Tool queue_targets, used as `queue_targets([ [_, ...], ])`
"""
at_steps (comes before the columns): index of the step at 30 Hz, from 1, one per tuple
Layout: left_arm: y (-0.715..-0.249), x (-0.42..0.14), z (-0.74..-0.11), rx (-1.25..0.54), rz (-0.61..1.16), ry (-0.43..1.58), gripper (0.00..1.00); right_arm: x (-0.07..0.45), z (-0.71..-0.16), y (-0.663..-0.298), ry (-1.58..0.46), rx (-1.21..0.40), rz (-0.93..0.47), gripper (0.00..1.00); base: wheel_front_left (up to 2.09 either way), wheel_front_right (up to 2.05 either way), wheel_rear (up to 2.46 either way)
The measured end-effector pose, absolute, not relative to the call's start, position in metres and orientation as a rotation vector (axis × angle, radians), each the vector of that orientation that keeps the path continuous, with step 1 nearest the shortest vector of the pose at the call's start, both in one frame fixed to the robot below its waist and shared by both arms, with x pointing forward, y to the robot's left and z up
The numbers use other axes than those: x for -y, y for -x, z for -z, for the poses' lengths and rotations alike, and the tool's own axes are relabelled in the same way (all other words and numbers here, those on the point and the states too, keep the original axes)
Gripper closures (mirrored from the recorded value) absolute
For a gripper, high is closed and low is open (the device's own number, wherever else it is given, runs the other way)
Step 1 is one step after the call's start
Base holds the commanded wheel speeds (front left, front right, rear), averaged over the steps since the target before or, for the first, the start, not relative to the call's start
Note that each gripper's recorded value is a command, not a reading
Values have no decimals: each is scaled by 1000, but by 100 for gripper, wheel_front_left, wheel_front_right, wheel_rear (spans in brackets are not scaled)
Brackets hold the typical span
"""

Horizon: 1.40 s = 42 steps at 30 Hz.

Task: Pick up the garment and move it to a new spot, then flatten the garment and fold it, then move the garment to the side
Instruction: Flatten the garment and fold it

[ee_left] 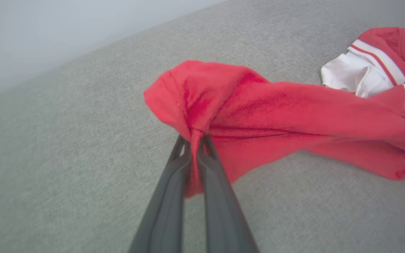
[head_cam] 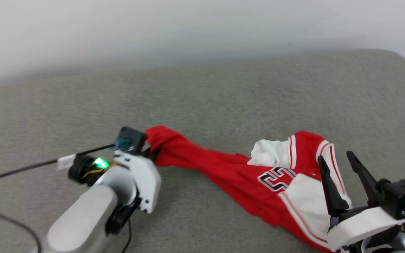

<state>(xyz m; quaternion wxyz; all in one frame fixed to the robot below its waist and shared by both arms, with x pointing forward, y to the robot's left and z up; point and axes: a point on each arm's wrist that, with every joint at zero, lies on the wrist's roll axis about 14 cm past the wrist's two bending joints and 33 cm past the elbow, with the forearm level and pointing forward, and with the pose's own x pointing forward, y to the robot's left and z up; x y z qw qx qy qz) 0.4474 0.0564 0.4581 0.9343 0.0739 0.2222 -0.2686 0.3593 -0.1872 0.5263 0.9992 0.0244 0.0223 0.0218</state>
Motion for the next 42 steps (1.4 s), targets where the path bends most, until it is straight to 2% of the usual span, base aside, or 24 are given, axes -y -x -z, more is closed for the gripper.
queue_targets([
  [3, -435, -98, -461, -443, 420, -108, 100, 177, -530, -361, -52, -37, -77, 0, 0, 0, 0],
  [7, -391, -146, -440, -519, 265, -42, 100, 165, -534, -360, -54, -29, -117, 0, 0, 0, 0],
  [14, -295, -176, -389, -727, 101, 110, 100, 148, -539, -354, -62, -20, -170, 0, 0, 0, 0],
  [15, -285, -175, -386, -742, 86, 133, 61, 147, -540, -353, -64, -16, -176, 0, 0, 0, 0],
  [16, -279, -173, -384, -747, 75, 155, 0, 145, -541, -353, -65, -13, -180, 0, 0, 0, 0],
  [19, -278, -166, -391, -697, 67, 183, 0, 143, -543, -353, -68, -7, -187, 0, 0, 0, 0],
  [24, -316, -176, -439, -437, 25, 139, 0, 142, -544, -352, -68, -3, -192, 0, 0, 0, 0],
  [31, -365, -167, -512, -140, 81, 64, 0, 148, -541, -351, -70, -13, -173, 0, 0, 0, 0],
  [36, -398, -129, -541, -51, 206, 50, 0, 156, -541, -358, -60, -10, -145, 0, 0, 0, 0],
  [42, -438, -67, -553, -26, 412, 35, 0, 171, -535, -374, -41, -21, -99, 0, 0, 0, 0],
])
